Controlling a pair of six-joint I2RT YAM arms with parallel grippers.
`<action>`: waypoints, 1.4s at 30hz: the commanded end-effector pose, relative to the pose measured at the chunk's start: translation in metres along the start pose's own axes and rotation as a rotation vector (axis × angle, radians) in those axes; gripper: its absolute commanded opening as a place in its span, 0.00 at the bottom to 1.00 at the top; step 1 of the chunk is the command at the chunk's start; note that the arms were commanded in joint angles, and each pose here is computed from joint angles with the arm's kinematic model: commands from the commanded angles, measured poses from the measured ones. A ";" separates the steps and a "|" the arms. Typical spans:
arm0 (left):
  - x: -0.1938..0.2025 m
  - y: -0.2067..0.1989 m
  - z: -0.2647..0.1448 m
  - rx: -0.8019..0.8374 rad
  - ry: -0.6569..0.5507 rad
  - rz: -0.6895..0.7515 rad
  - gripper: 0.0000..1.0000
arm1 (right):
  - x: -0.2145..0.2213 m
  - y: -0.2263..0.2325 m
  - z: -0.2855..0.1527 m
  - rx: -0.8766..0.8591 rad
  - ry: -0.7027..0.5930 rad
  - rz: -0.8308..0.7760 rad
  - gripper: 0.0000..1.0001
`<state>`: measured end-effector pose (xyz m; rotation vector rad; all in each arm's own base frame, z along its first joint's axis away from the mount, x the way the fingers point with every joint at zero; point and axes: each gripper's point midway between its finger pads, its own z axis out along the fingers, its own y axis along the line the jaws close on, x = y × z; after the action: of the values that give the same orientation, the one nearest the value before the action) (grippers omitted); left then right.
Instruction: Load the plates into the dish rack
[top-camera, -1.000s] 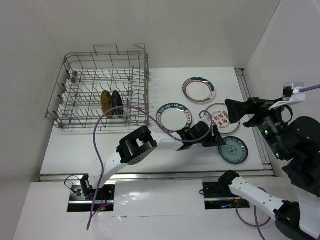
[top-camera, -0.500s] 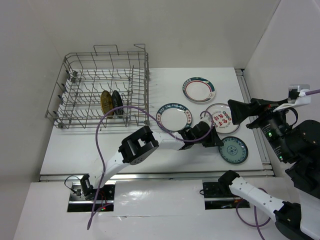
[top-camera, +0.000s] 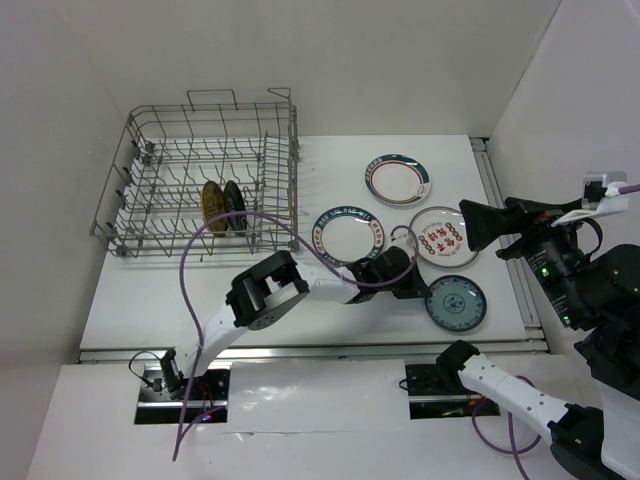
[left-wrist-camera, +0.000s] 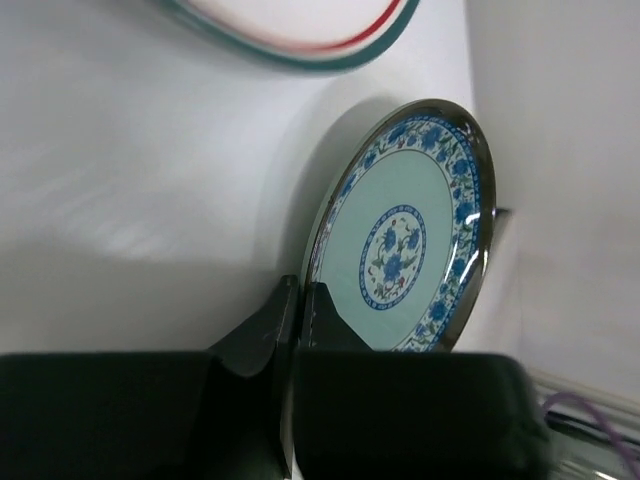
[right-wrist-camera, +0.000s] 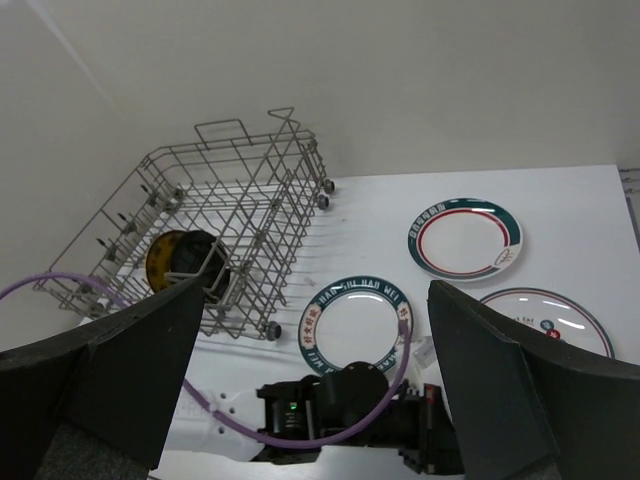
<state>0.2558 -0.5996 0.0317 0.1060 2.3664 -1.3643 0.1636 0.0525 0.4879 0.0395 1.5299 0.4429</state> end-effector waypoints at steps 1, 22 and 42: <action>-0.003 0.040 -0.036 -0.156 -0.030 0.082 0.00 | -0.014 0.001 -0.008 -0.012 -0.037 0.019 1.00; -0.278 -0.112 -0.500 -0.515 -1.007 0.388 0.00 | 0.004 -0.001 0.001 -0.007 -0.019 0.002 1.00; -0.315 0.019 -0.711 -1.571 -1.238 0.624 0.00 | 0.071 0.023 0.039 -0.113 0.125 -0.014 1.00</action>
<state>0.3368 0.0359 0.4269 -0.2960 1.5056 0.6781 0.1902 0.0908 0.4213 -0.0678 1.6608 0.4642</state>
